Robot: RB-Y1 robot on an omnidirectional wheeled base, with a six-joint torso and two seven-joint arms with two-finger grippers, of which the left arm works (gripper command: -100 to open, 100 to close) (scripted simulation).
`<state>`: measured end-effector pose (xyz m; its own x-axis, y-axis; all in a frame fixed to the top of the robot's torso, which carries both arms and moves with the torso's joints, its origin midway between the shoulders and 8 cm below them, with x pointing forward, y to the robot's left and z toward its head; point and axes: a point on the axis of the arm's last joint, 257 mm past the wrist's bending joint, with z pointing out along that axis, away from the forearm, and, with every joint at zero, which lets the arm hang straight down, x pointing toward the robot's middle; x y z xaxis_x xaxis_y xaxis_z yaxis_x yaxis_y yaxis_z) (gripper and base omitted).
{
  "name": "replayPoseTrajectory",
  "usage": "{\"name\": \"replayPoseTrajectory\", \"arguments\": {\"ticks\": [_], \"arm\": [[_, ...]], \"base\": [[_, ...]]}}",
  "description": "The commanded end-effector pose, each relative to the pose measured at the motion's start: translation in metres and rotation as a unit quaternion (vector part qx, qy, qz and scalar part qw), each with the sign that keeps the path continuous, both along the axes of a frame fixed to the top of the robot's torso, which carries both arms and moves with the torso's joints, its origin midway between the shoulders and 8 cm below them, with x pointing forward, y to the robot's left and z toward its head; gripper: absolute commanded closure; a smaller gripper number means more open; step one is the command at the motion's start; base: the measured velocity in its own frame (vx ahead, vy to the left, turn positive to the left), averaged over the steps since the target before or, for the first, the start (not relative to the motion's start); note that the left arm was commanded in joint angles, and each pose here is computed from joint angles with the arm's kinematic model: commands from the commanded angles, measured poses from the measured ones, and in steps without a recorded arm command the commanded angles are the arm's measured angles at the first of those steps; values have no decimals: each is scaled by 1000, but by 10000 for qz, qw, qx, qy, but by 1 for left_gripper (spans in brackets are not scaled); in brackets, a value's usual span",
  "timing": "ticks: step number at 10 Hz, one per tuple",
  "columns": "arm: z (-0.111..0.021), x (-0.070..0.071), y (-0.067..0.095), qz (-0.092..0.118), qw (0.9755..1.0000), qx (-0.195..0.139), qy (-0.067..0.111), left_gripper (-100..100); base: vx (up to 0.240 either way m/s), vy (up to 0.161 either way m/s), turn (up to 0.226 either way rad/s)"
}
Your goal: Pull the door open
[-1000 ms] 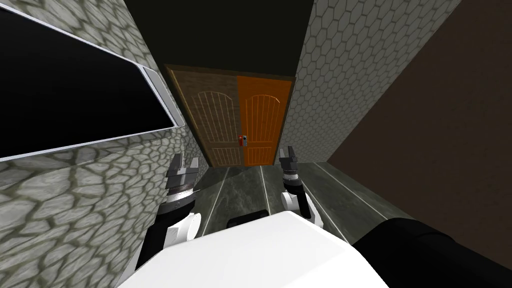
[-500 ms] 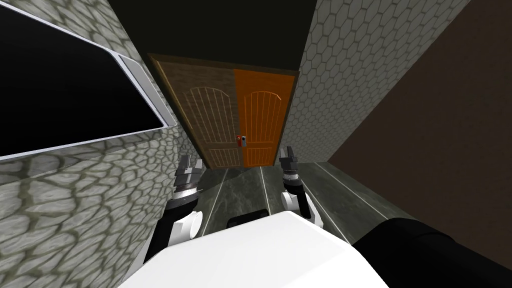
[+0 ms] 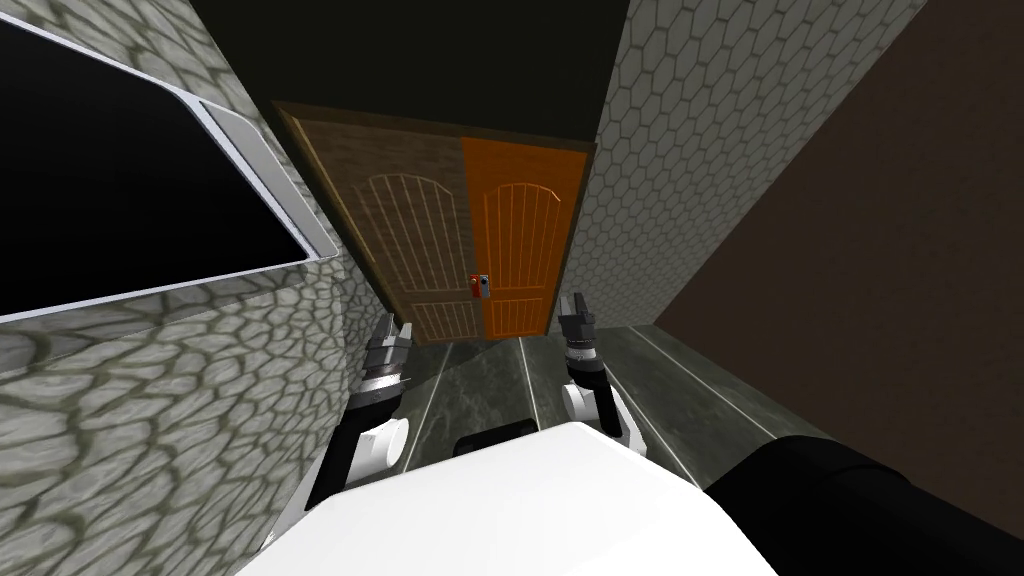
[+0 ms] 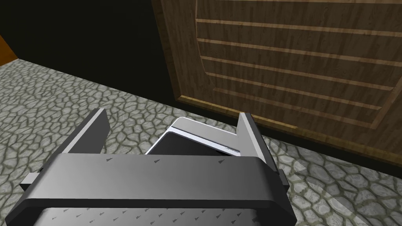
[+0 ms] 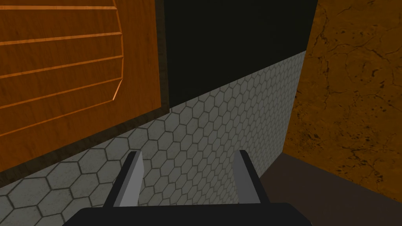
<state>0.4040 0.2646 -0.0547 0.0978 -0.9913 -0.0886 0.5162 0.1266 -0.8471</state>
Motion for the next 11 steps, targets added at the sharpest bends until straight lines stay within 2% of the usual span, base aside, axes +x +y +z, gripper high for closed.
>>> {"name": "replayPoseTrajectory", "arguments": {"ticks": [1,6,11], "arm": [[-16,9,4,-27,9998,-20,186,-100],[-48,27,11,-59,9986,-67,530,-100],[-80,44,20,-67,9960,-128,885,-100]], "base": [[143,-8,-52],[117,-16,-38],[95,-12,-37]]}}
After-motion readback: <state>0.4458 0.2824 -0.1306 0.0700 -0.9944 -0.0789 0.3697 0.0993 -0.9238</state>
